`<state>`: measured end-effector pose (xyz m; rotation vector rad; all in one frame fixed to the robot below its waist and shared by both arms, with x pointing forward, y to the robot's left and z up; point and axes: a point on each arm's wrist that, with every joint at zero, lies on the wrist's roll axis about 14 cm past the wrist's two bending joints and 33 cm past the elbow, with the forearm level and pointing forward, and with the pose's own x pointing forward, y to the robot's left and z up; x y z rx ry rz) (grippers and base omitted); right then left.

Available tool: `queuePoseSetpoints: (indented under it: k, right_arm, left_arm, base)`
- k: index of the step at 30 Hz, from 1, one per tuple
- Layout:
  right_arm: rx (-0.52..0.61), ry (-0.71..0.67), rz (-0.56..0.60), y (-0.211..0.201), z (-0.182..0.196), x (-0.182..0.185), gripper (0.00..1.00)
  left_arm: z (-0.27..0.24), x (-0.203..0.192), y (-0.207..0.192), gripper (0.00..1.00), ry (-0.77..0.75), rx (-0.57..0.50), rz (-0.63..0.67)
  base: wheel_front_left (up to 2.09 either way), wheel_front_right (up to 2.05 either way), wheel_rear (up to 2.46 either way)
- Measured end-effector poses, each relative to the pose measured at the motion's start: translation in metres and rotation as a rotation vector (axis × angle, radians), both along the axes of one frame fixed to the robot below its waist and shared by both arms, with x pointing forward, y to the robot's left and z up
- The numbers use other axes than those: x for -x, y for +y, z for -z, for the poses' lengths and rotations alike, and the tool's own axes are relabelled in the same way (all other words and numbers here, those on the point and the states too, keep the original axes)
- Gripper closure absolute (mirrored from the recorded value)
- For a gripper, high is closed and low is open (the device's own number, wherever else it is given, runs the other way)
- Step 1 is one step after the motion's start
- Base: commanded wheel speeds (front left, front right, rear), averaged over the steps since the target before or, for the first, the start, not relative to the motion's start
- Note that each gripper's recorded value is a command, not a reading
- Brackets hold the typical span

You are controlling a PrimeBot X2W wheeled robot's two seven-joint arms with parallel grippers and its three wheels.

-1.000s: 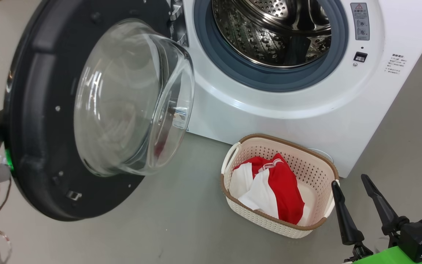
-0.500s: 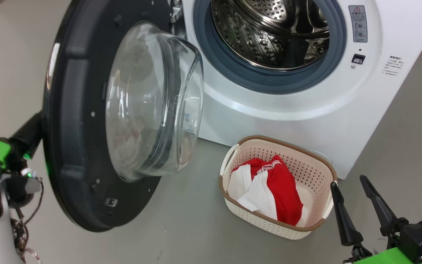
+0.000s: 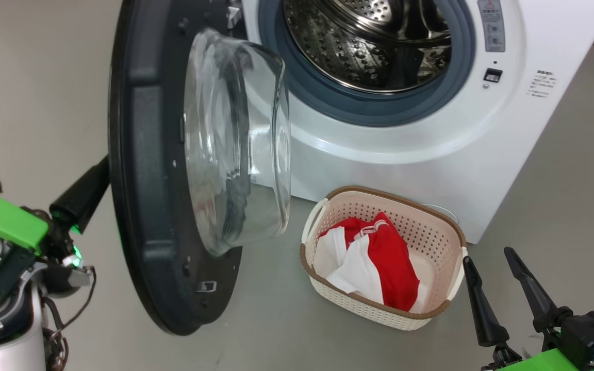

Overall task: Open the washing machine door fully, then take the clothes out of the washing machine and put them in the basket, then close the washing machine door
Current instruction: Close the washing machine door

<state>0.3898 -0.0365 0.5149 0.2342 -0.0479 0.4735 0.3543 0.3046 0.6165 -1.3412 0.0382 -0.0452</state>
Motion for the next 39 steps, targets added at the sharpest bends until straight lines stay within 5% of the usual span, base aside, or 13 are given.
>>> queuePoseSetpoints:
  k: [39]
  right_arm:
    - [-0.033,0.023,0.202,-0.065,0.011,0.0,0.0]
  left_arm:
    - [0.013,-0.073,-0.129,1.0,-0.02,0.197,0.311]
  base:
    - [0.0,0.0,0.0]
